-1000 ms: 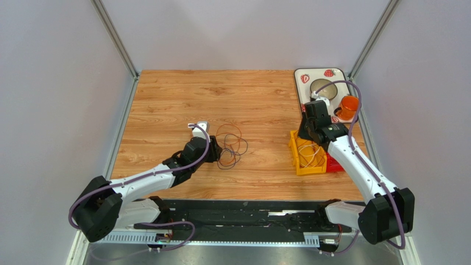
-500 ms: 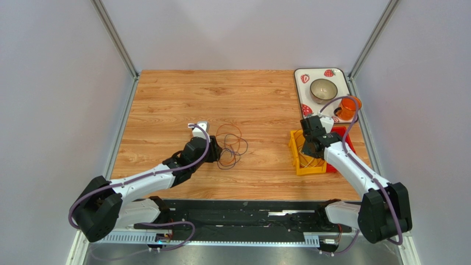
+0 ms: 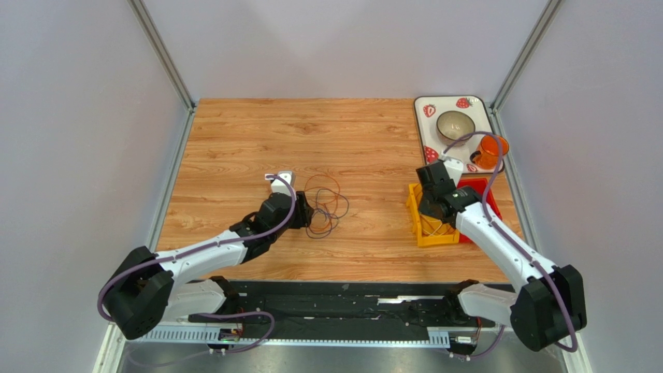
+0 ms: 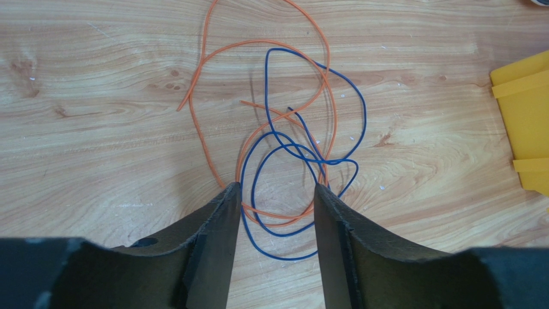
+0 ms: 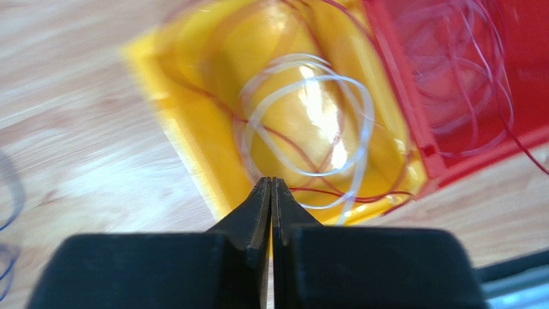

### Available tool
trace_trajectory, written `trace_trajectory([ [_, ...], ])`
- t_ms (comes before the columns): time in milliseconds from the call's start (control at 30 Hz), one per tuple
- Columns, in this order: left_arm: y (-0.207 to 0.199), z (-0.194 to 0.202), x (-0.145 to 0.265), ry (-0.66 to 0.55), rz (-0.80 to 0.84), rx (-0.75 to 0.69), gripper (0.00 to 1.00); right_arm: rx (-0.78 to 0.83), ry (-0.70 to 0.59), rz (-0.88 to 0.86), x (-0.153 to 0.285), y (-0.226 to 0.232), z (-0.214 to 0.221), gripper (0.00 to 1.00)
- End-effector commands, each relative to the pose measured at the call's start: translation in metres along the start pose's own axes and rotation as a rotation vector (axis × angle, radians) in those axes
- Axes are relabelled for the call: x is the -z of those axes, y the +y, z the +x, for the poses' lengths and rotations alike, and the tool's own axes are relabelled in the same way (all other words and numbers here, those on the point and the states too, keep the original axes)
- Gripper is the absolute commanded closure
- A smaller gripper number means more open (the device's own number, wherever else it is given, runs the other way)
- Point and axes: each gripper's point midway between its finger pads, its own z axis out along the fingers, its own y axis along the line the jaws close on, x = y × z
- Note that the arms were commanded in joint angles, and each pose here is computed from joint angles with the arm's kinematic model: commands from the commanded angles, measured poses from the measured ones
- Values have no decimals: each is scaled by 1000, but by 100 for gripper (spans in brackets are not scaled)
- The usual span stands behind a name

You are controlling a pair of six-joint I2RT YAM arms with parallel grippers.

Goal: Untangle the cables

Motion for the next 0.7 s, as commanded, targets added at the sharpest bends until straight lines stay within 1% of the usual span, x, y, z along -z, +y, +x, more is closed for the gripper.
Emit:
trace_trajectory([
  [0,-8,-22,-6,-53,-12,16,43,86,-186,-182,49,65,-42,90],
  [33,-3,-20,-10,-43,-48,21,42,107,-215,-187,56,74,-47,86],
  [67,-4,-23,-11,-34,-61,20,40,142,-207,-188,53,85,-41,76],
  [133,1,-21,-16,-19,-106,21,40,227,-191,-254,58,114,-24,68],
  [167,2,-23,-17,-13,-129,21,40,262,-175,-276,51,128,-15,64],
  [233,9,-23,-20,-7,-175,17,40,297,-135,-333,51,149,3,63],
  [267,8,-27,-22,-6,-178,16,40,312,-118,-347,44,158,12,63],
  [333,16,-30,-27,-2,-213,32,41,338,-103,-372,42,169,22,63],
  [400,35,-26,-34,74,-294,48,44,362,-93,-350,32,169,28,64],
  [467,38,-26,-40,129,-313,69,48,371,-112,-323,26,166,27,65],
  [500,45,-20,-45,161,-343,72,49,386,-107,-310,21,163,30,65],
  [533,43,-26,-49,160,-343,77,50,383,-114,-327,21,166,29,65],
  [600,47,-20,-53,193,-374,64,50,398,-108,-354,21,169,33,65],
  [633,45,-27,-56,185,-374,56,51,394,-112,-365,21,170,33,64],
  [667,47,-26,-56,198,-389,47,51,394,-111,-367,21,170,33,64],
])
